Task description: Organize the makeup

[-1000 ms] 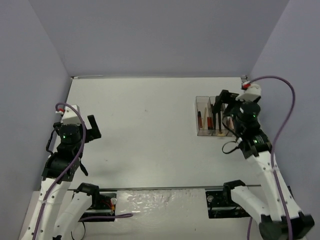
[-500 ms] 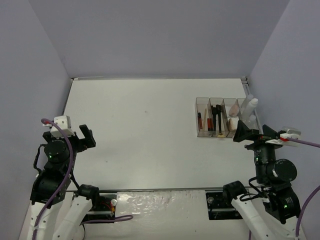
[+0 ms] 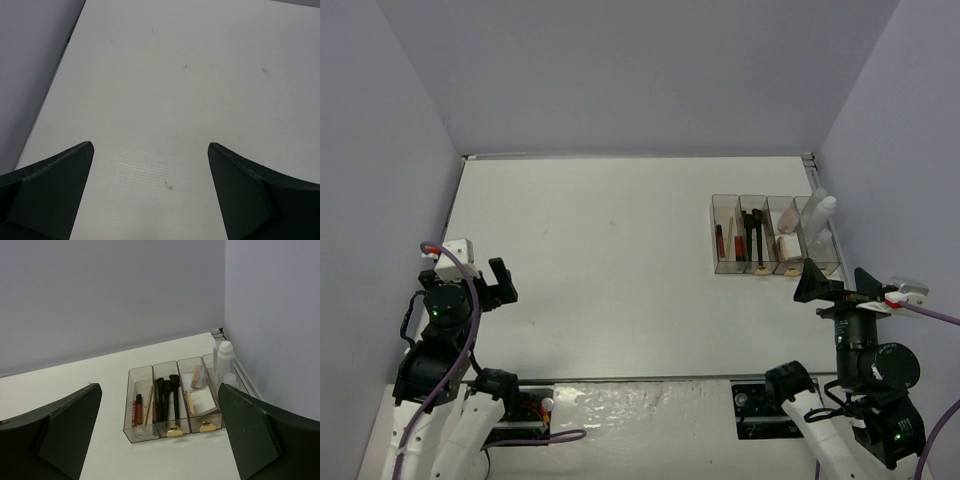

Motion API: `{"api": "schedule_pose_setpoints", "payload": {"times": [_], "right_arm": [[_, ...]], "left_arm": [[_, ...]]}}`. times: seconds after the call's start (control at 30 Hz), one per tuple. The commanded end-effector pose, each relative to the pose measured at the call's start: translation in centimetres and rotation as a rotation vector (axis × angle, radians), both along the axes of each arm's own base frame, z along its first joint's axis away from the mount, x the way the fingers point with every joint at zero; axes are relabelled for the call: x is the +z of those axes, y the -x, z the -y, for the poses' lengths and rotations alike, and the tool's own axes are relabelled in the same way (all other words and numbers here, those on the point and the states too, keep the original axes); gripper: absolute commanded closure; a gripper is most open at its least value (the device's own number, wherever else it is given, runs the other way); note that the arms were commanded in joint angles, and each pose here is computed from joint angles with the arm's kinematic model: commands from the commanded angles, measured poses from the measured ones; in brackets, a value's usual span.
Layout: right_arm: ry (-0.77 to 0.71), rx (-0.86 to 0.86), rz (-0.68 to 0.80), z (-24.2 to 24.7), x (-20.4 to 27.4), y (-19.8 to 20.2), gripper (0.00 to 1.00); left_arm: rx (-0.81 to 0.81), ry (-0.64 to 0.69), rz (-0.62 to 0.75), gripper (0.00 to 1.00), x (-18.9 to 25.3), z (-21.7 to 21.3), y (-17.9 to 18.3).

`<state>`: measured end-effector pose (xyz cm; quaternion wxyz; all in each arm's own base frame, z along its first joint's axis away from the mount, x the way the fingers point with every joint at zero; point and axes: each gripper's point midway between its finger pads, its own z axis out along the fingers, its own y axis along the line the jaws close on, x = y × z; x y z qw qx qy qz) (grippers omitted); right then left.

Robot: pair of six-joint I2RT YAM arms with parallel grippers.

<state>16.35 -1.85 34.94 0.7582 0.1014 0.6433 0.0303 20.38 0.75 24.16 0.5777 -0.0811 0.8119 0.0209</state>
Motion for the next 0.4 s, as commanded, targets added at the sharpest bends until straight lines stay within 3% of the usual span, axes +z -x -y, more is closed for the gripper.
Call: {"api": "schedule_pose_setpoints", "payload": {"times": [0.0, 0.37], "right_arm": [[0.016, -0.004, 0.004, -0.22, 0.56, -0.93, 0.0], [0.021, -0.001, -0.02, -0.48, -0.04, -1.45, 0.0]], "left_arm": [[0.011, 0.017, 0.065, 0.03, 1.46, 0.02, -0.91], [0.029, 0.001, 0.063, 0.03, 1.24, -0.38, -0.99]]}}
